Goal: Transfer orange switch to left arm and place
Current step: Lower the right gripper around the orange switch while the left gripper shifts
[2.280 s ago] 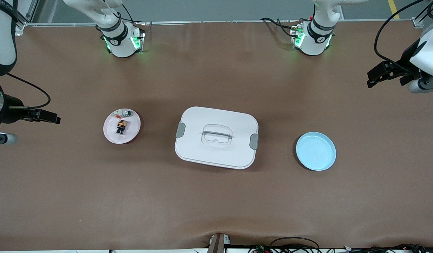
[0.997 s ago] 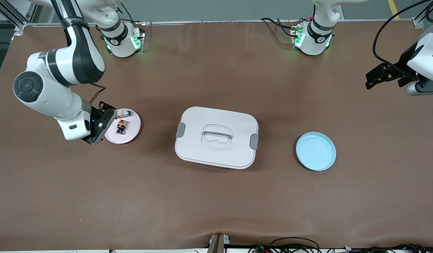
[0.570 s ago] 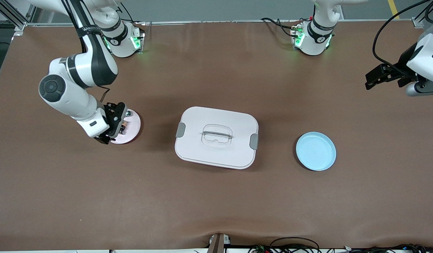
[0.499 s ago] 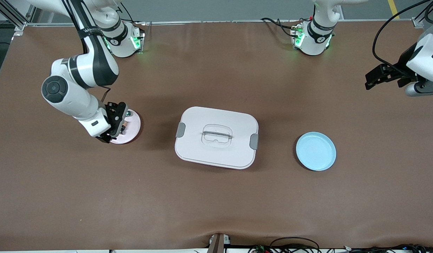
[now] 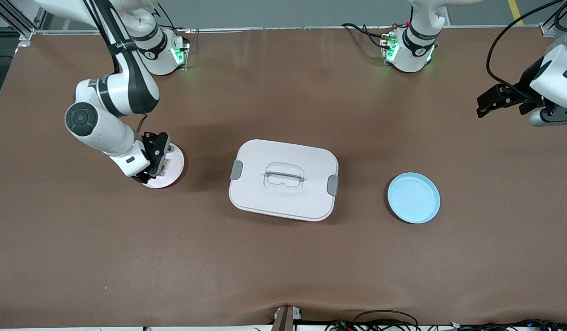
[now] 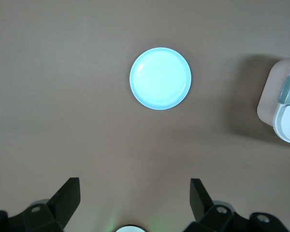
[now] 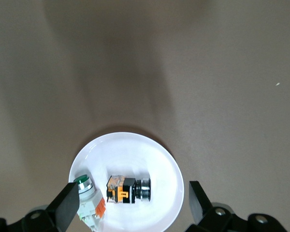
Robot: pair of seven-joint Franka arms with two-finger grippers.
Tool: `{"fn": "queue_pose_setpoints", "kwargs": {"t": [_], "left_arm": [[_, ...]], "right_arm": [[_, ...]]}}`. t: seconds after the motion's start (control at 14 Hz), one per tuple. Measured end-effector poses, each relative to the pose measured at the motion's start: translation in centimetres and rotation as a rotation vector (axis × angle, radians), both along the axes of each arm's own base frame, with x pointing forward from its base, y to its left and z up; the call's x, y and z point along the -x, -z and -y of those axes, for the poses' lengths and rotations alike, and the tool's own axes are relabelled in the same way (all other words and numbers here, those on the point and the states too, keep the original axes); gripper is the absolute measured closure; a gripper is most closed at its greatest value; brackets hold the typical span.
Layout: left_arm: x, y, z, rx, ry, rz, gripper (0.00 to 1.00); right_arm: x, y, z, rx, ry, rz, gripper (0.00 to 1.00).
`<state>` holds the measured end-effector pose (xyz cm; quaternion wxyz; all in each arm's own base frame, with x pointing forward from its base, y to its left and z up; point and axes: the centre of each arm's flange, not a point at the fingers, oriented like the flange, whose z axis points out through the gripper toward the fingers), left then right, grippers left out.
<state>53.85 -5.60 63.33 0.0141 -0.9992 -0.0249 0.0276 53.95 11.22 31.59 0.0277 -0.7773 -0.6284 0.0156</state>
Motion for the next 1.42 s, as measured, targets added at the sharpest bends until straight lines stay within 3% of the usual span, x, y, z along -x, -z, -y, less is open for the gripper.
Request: {"fn": "queue_pose_setpoints", "kwargs": {"t": [0.64,1.0,1.42], "left_arm": [[0.0,0.5,0.3,-0.001,0.005,-0.010,0.00],[0.1,0.8,0.5,-0.002,0.009,-0.018,0.00],[0.2,1.2,1.3,-0.003,0.024,-0.025,0.00]], "right_arm": [[3.5,6.7,2.5,0.023,-0.028,0.020,0.00],[3.2,7.3,6.0,0.022,-0.063,0.052,0.00],[3.3,8.2,6.4,0.023,-0.060,0.046,0.00]]}}
